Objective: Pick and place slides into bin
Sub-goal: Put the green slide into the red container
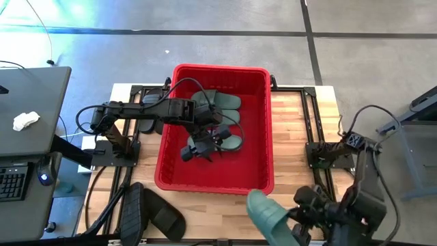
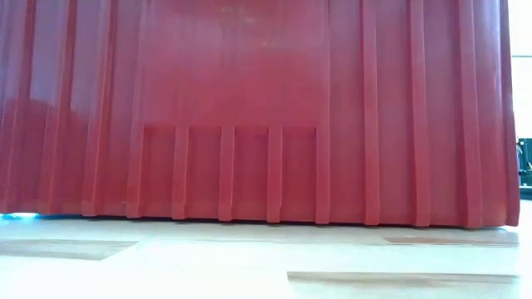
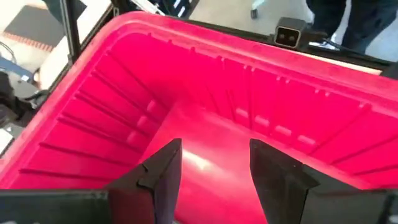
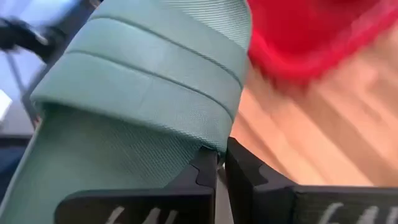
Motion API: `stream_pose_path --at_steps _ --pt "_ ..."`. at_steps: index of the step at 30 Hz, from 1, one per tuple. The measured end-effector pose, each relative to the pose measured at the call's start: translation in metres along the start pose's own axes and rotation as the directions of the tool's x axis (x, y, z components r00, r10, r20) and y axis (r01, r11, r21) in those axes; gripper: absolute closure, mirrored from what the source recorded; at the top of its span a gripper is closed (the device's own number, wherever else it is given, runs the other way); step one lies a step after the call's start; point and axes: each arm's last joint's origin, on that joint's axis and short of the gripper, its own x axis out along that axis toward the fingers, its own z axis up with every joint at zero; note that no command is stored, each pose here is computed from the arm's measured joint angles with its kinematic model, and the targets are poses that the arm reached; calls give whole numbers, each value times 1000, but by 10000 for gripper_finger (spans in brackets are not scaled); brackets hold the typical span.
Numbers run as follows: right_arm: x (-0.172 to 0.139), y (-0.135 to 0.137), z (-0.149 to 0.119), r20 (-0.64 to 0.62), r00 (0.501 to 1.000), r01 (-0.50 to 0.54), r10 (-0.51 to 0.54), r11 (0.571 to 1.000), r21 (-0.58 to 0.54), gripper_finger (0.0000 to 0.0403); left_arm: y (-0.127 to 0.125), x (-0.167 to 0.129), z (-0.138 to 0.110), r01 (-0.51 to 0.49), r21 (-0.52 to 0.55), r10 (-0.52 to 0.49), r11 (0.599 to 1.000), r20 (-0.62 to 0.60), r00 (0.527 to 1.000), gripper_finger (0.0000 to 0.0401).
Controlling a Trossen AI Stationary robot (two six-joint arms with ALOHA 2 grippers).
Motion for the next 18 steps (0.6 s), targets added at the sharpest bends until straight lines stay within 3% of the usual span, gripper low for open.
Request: stream_pose_path --at_steps 6,13,16,18 --pt "-7 4 35 102 994 -33 44 993 -111 403 -5 -15 5 -92 44 97 995 -126 987 254" --pt "8 0 85 179 984 67 -21 964 -256 403 -25 -52 11 -200 139 238 970 -355 904 300" --pt "18 -5 108 226 972 142 -71 937 -319 403 -36 -65 12 -212 80 226 974 -393 891 313" --pt "23 -10 123 241 965 186 -103 917 -354 403 -41 -73 10 -234 -23 206 972 -394 896 320"
